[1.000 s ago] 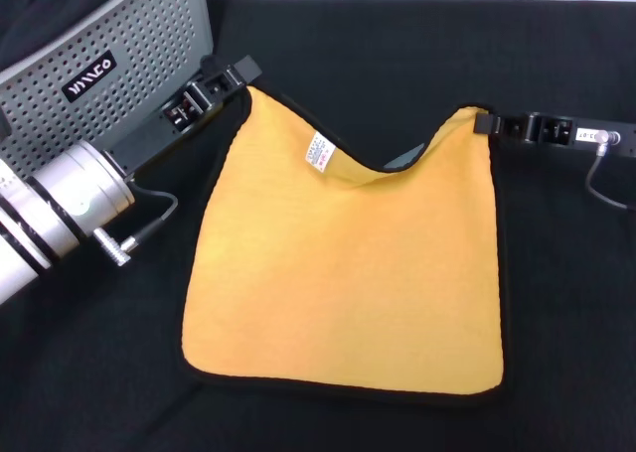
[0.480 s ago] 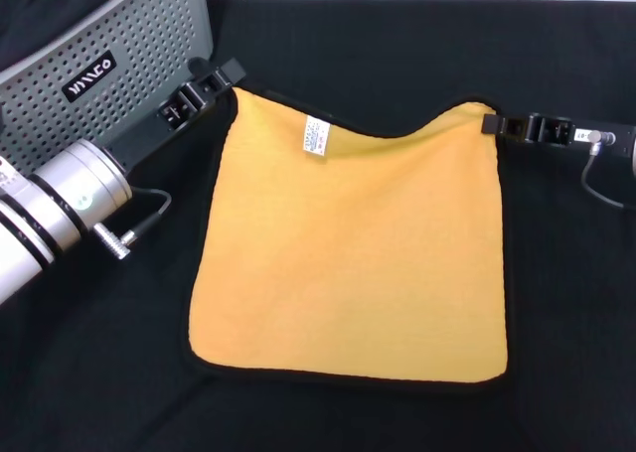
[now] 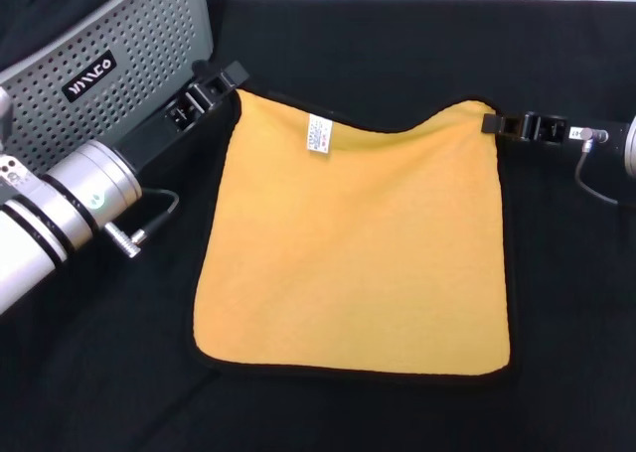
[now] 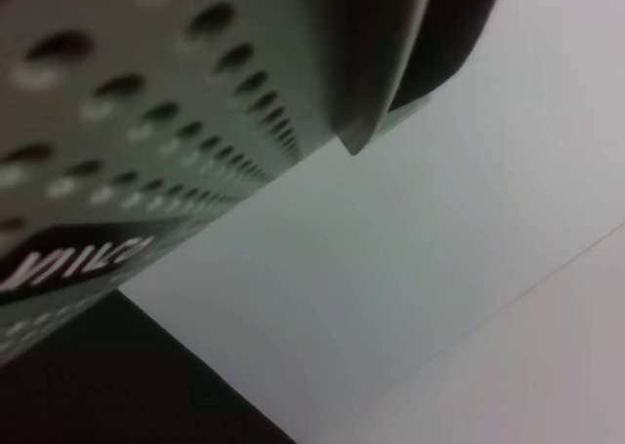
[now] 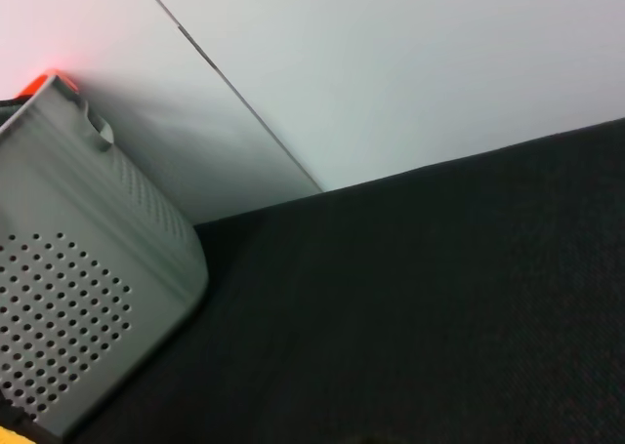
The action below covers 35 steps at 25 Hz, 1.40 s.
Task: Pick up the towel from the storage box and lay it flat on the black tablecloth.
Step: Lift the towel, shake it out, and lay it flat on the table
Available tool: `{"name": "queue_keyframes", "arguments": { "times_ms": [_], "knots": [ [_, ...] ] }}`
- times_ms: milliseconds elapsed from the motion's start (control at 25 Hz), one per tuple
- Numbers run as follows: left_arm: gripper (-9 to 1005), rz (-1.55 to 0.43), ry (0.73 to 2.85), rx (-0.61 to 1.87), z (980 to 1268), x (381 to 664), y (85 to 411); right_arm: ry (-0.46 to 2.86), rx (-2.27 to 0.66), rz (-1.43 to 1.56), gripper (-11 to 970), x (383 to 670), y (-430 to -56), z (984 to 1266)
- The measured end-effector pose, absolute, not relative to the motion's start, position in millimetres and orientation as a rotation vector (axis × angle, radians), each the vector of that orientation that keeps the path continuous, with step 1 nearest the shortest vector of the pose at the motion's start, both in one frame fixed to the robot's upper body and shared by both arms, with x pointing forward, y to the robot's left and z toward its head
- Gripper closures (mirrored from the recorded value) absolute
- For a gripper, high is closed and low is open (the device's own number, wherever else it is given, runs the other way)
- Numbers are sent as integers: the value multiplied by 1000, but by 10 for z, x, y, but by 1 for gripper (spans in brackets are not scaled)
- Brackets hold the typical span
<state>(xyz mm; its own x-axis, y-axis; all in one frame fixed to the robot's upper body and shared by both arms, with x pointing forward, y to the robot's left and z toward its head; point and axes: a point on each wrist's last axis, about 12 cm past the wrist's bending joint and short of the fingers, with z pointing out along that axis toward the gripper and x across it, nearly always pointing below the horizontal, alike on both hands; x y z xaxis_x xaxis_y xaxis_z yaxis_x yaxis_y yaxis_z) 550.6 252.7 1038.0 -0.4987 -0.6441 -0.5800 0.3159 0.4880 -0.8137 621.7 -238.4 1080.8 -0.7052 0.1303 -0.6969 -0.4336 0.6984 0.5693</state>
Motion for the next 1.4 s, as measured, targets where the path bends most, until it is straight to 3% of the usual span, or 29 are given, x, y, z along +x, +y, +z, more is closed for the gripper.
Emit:
{"name": "queue_keyframes", "arguments": {
  "times_ms": [1400],
  "knots": [
    [831, -1138, 1749, -337, 10356, 5635, 2461, 2162, -191, 896, 939, 6292, -2359, 10788]
  ]
}}
